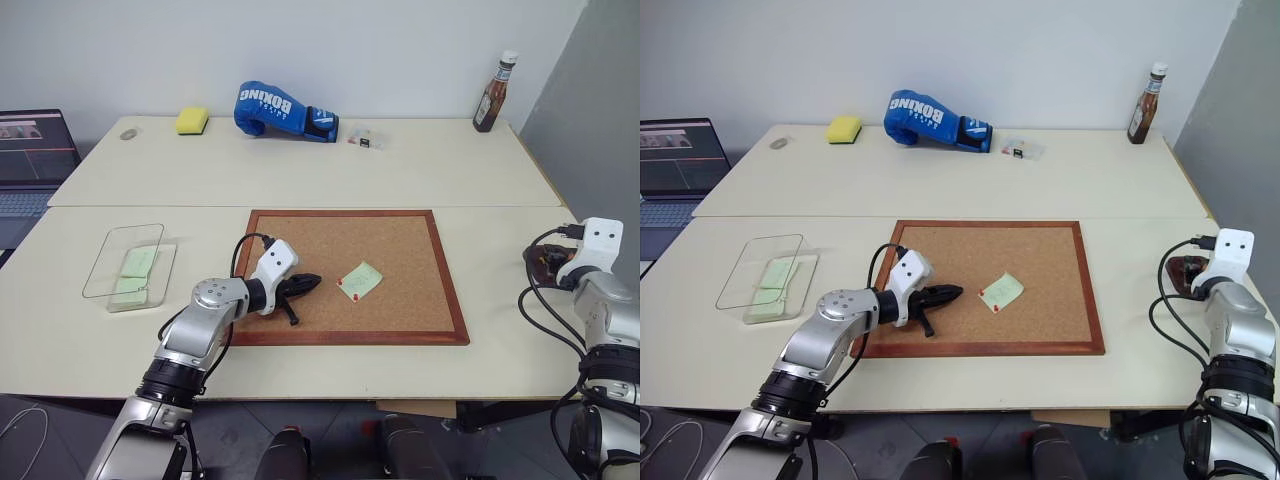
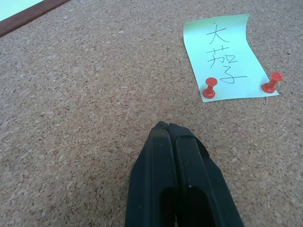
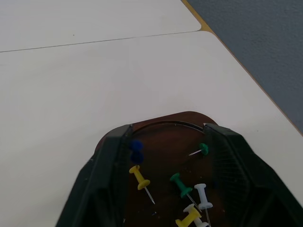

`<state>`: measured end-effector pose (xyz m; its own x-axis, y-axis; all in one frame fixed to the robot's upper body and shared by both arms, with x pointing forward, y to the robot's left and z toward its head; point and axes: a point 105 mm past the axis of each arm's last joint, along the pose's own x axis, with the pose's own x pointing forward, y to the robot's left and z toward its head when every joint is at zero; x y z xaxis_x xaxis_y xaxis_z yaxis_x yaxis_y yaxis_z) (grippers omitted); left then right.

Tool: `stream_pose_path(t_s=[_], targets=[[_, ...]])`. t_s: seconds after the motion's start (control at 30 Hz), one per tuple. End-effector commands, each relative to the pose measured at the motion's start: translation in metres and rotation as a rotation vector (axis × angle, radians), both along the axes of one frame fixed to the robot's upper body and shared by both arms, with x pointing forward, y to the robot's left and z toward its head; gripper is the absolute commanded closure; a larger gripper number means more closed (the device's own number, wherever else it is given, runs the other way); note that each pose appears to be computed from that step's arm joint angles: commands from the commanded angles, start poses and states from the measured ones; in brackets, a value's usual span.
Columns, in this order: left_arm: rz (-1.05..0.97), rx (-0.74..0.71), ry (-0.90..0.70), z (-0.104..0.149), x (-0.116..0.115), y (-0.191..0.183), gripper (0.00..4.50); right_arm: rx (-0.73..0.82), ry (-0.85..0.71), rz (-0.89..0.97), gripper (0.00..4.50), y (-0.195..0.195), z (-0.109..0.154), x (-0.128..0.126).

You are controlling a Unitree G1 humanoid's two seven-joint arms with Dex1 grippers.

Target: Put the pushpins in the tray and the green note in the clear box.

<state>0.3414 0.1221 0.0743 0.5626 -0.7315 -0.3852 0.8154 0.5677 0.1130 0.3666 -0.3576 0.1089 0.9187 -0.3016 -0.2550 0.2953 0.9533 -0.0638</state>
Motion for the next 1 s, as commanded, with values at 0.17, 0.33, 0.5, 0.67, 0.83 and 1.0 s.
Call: stream_pose_path(t_s=[0.17,0.33,0.5,0.67,0.83,1.0], targets=[[0.050,0.074,0.101,-0.031,-0.005,0.014,4.50,-0.020,-0.053,-0.008,0.09,-0.006,0.018,0.001],[0.048,0.076,0.098,-0.030,-0.004,0.013,4.50,0.030,-0.102,0.047,0.03,0.006,0.023,0.004],[0.042,0.078,0.099,-0.031,-0.005,0.012,4.50,0.070,-0.173,0.154,0.03,0.028,0.035,0.007],[0.038,0.076,0.100,-0.032,-0.006,0.011,4.50,-0.019,-0.181,0.170,0.03,0.029,0.042,0.002],[0.036,0.077,0.101,-0.033,-0.007,0.011,4.50,-0.137,-0.234,0.202,0.03,0.033,0.064,-0.001],[0.033,0.078,0.101,-0.033,-0.007,0.011,4.50,-0.168,-0.274,0.667,0.03,0.122,0.075,-0.014]])
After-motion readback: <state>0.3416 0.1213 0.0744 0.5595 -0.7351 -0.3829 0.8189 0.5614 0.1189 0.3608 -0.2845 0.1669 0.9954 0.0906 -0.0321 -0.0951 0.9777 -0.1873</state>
